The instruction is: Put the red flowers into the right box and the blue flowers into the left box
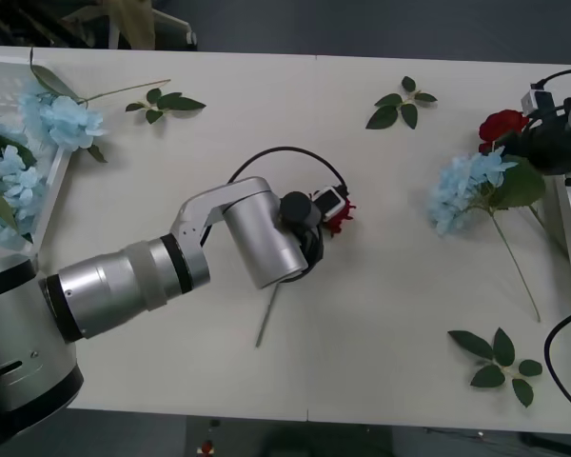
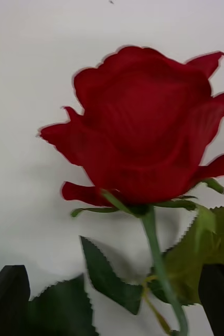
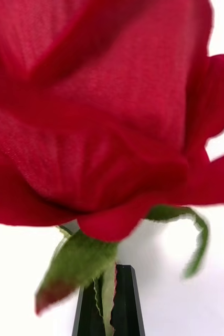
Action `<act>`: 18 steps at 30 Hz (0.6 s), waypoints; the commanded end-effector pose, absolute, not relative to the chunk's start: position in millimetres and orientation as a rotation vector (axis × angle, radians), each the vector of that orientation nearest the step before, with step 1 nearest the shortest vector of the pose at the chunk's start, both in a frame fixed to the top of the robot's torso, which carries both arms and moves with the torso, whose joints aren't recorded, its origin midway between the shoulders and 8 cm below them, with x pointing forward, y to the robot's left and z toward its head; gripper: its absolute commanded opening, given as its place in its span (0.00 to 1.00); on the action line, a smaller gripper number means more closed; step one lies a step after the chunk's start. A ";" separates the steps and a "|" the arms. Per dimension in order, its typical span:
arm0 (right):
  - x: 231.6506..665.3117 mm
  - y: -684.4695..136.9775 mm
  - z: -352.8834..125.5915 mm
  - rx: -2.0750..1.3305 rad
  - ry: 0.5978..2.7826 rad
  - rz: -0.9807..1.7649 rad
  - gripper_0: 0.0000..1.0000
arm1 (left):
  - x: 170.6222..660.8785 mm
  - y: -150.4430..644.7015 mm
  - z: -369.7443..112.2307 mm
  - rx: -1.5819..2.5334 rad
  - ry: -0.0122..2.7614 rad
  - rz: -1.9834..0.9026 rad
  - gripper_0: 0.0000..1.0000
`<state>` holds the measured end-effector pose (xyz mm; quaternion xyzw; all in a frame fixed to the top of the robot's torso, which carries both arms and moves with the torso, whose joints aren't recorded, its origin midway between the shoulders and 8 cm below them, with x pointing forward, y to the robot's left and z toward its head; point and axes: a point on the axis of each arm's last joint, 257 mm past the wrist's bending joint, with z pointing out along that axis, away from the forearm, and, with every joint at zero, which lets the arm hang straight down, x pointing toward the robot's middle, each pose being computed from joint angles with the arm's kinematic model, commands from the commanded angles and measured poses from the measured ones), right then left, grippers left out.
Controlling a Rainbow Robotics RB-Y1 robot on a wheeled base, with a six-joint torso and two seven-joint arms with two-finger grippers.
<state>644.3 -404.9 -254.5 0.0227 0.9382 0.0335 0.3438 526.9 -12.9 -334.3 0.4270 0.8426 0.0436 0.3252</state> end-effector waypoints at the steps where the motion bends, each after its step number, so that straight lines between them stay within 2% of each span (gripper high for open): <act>1: 655.6 -407.7 -239.2 0.056 2.408 0.039 0.93 | 559.0 35.0 -307.7 0.955 2.231 0.120 0.00; 5: 654.1 -411.5 -245.6 0.060 2.410 0.015 0.90 | 568.7 28.9 -249.9 0.876 2.169 -0.039 0.00; 8: 654.7 -410.4 -251.5 0.054 2.406 -0.005 0.69 | 563.7 12.4 -208.3 0.828 2.106 -0.210 0.00; 10: 654.3 -409.6 -258.4 0.052 2.404 -0.022 0.50 | 555.9 0.2 -172.2 0.798 2.028 -0.348 0.00; 11: 655.2 -408.5 -260.0 0.050 2.399 -0.029 0.37 | 551.7 -4.3 -154.3 0.781 1.981 -0.412 0.00; 12: 654.7 -408.1 -262.0 0.048 2.401 -0.033 0.34 | 548.4 -5.4 -149.7 0.782 1.964 -0.435 0.00; 14: 655.2 -406.3 -264.1 0.043 2.399 -0.038 0.11 | 537.7 -9.9 -123.8 0.784 1.886 -0.511 0.00; 16: 654.1 -406.0 -265.9 0.043 2.404 -0.038 0.00 | 528.4 -13.0 -107.9 0.791 1.832 -0.559 0.00; 18: 652.4 -406.3 -268.7 0.046 2.409 -0.038 0.00 | 517.7 -17.4 -95.1 0.812 1.773 -0.600 0.00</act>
